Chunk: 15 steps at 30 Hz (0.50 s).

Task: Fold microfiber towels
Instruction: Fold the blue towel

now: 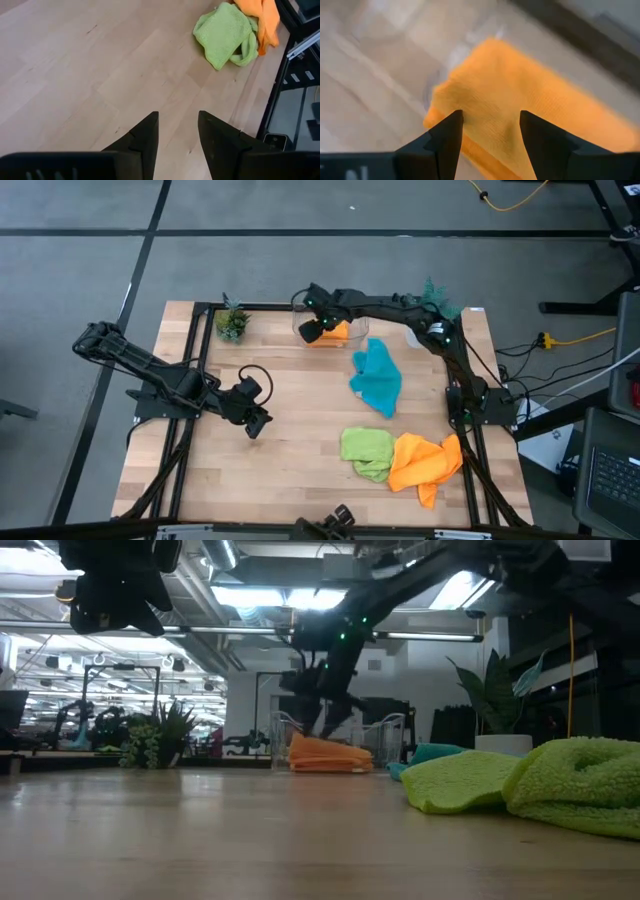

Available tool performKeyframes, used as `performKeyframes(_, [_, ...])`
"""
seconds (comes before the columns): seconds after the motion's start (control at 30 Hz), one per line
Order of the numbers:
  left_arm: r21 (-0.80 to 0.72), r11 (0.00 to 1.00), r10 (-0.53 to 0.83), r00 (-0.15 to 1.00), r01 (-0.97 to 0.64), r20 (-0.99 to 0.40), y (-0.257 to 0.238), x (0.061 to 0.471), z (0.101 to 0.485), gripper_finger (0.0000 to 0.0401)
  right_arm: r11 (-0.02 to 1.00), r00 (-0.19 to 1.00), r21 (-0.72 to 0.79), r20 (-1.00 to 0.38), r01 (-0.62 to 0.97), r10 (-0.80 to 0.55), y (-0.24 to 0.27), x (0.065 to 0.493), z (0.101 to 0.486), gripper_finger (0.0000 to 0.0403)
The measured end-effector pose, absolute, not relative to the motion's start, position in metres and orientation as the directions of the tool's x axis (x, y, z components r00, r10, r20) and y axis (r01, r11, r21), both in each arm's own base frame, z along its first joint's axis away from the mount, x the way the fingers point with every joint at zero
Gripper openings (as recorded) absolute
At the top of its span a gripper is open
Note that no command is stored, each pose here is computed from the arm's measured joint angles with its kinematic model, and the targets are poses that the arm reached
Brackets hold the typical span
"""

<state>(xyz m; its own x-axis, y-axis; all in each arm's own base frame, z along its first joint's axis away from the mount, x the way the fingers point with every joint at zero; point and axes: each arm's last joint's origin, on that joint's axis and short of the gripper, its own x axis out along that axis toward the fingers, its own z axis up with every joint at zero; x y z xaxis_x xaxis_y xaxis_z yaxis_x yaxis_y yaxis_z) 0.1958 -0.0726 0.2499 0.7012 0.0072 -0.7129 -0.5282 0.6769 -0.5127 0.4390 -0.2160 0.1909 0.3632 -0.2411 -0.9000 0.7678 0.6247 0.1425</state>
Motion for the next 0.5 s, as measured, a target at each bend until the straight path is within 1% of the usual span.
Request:
performKeyframes(0.1, [-0.512,0.677,0.007,0.701,-0.528,-0.713,-0.0726,0.1959,0.2498,0.0132,0.616,0.365,0.186,-0.914,0.765,-0.177,-0.2164,0.4392,0.1821,0.0200])
performKeyframes(0.27, [-0.511,0.679,0.008,0.701,-0.528,-0.714,-0.0726,0.1958,0.2498,0.0132,0.602,0.370,0.210,-0.916,0.771,-0.154,-0.2171,0.4386,0.1810,0.0200])
performKeyframes(0.4, [-0.507,0.682,0.008,0.699,-0.527,-0.715,-0.0726,0.1956,0.2496,0.0132,0.582,0.377,0.262,-0.923,0.770,-0.083,-0.2178,0.4356,0.1801,0.0200])
performKeyframes(0.5, [-0.492,0.704,0.009,0.699,-0.512,-0.715,-0.0725,0.1956,0.2496,0.0132,0.575,0.363,0.263,-0.930,0.775,-0.064,-0.2174,0.4335,0.1793,0.0200])
